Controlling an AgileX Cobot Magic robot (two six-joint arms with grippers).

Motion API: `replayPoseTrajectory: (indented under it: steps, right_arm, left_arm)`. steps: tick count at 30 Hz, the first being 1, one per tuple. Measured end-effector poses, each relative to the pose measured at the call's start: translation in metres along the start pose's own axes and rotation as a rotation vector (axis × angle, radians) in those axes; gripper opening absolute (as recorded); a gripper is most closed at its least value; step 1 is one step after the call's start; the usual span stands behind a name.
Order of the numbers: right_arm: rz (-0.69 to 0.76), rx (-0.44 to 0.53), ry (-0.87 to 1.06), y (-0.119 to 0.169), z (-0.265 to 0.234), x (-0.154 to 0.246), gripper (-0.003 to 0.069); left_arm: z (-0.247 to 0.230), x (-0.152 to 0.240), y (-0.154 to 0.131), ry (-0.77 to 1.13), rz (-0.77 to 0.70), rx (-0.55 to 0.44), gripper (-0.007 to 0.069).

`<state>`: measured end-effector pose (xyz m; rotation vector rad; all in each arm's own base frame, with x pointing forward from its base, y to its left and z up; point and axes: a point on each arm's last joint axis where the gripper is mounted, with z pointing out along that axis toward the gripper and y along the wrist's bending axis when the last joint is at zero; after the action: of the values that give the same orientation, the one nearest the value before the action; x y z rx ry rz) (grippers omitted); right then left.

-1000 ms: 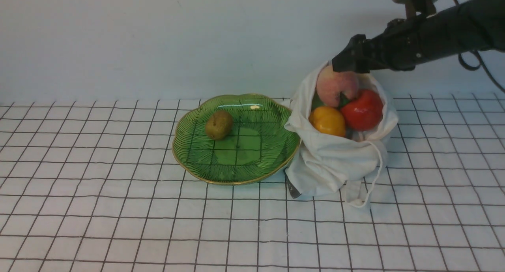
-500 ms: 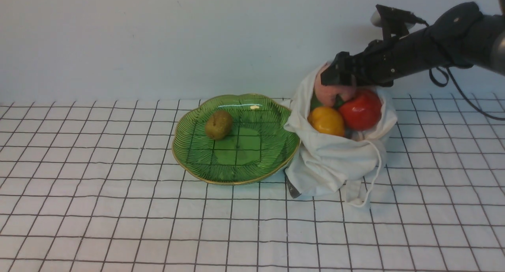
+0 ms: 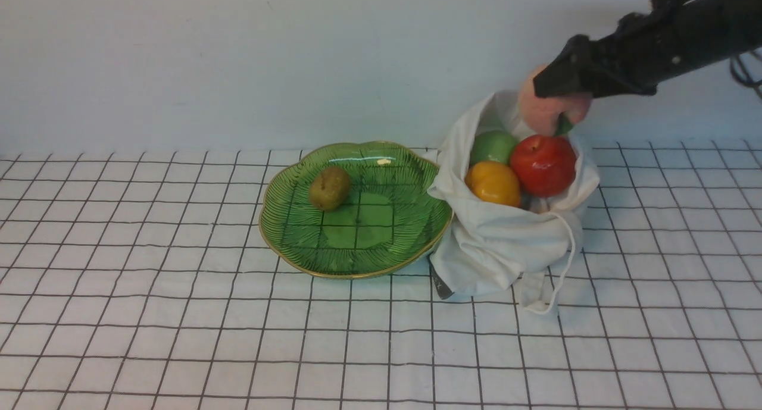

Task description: Take the fruit out of the bag on the white checkered tablecloth and place them on the plate.

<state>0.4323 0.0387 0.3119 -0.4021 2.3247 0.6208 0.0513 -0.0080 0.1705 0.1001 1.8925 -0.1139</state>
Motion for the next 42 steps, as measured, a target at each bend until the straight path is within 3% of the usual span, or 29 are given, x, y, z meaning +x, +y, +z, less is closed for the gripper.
replayPoseTrajectory:
  steps: [4,5,9,11,17,22,27,36,42]
  right_arm:
    - [0.029,-0.151,-0.033,0.028,-0.023,-0.008,0.0609]
    - [-0.003,-0.239,-0.032,0.048,-0.018,-0.009,0.0609]
    - [-0.104,-0.384,0.030,0.101,0.020,-0.003,0.0609]
    - [-0.134,-0.412,0.063,0.123,0.044,0.005,0.0609]
    - [-0.207,-0.312,0.075,0.151,0.117,0.027,0.0609]
    - [-0.227,-0.208,0.012,0.146,0.146,0.032,0.0613]
    - [-0.245,-0.147,-0.036,0.137,0.157,0.032,0.0685]
    - [-0.248,-0.127,-0.040,0.132,0.155,0.030,0.0691]
    - [-0.294,-0.123,-0.043,0.126,0.093,0.006,0.0666]
  left_arm:
    - [0.000,0.000,0.000,0.000,0.000,0.000,-0.0008]
    - [0.000,0.000,0.000,0.000,0.000,0.000,-0.0008]
    - [0.000,0.000,0.000,0.000,0.000,0.000,-0.0008]
    - [0.000,0.000,0.000,0.000,0.000,0.000,-0.0008]
    - [0.000,0.000,0.000,0.000,0.000,0.000,-0.0008]
    - [0.000,0.000,0.000,0.000,0.000,0.000,-0.0008]
    - [0.000,0.000,0.000,0.000,0.000,0.000,-0.0008]
    - [0.000,0.000,0.000,0.000,0.000,0.000,-0.0008]
    - [0.000,0.000,0.000,0.000,0.000,0.000,-0.0008]
